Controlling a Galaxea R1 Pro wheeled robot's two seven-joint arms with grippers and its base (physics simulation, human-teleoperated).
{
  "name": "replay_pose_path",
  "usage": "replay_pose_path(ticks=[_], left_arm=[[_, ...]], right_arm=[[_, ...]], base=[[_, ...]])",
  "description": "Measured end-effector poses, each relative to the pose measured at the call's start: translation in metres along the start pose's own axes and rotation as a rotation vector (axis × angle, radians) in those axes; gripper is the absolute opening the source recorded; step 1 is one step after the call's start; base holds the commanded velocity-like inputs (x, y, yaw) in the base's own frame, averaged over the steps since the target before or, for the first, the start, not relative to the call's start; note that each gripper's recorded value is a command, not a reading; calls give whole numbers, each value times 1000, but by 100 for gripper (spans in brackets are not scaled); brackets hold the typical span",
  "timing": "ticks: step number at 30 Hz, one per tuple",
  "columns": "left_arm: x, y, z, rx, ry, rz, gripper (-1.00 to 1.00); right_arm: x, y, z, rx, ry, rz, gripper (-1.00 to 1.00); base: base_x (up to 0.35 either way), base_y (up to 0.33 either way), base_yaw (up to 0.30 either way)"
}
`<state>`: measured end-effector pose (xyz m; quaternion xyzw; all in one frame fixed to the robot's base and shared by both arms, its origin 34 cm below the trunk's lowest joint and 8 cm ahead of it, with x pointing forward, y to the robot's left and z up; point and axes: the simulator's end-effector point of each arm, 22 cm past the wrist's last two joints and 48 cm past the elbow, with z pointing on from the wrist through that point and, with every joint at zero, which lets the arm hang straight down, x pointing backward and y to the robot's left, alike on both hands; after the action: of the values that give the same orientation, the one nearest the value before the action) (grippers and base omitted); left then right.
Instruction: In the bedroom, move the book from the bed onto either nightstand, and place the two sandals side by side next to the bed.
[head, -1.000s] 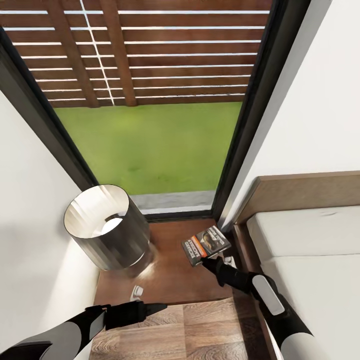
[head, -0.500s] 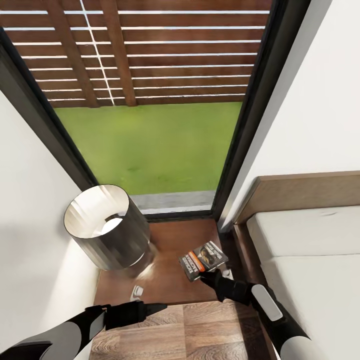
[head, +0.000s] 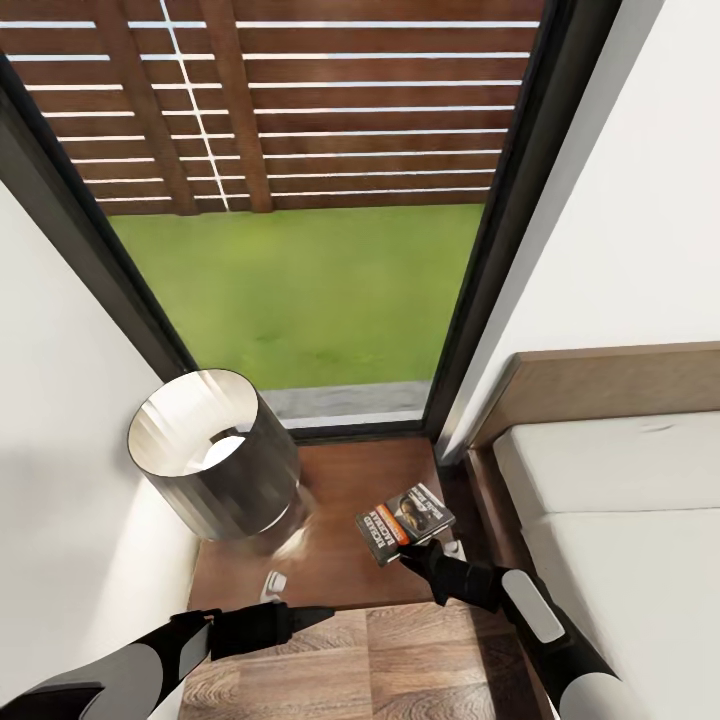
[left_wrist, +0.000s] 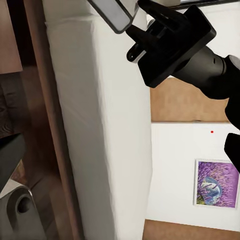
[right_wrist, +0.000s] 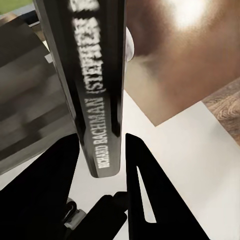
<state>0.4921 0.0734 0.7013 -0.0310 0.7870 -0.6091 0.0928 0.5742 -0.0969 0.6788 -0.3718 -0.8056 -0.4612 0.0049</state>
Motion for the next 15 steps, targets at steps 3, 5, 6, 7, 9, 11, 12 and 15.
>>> replay_pose_path(ticks=[3, 5, 6, 7, 9, 11, 12, 15], left_arm=[[0, 3, 1, 0, 0, 0, 100], [-1, 5, 2, 0, 0, 0, 100], [-1, 6, 2, 0, 0, 0, 100], [-1, 7, 2, 0, 0, 0, 100], [-1, 7, 2, 0, 0, 0, 100], [-1, 7, 2, 0, 0, 0, 100], [-1, 7, 2, 0, 0, 0, 100], [-1, 7, 2, 0, 0, 0, 100]], right_arm=[[-2, -2, 2, 0, 0, 0, -100], [-3, -3, 4, 0, 0, 0, -100], [-3, -4, 4, -1, 0, 0, -100], [-4, -5, 5, 0, 0, 0, -100], [-4, -4, 5, -1, 0, 0, -100], [-4, -4, 5, -1, 0, -1, -100], [-4, -4, 5, -1, 0, -1, -100], [-4, -4, 5, -1, 0, -1, -100]], base=[[0, 0, 0], [0, 0, 0], [0, 0, 0], [0, 0, 0], [0, 0, 0], [0, 0, 0], [0, 0, 0], [0, 0, 0]])
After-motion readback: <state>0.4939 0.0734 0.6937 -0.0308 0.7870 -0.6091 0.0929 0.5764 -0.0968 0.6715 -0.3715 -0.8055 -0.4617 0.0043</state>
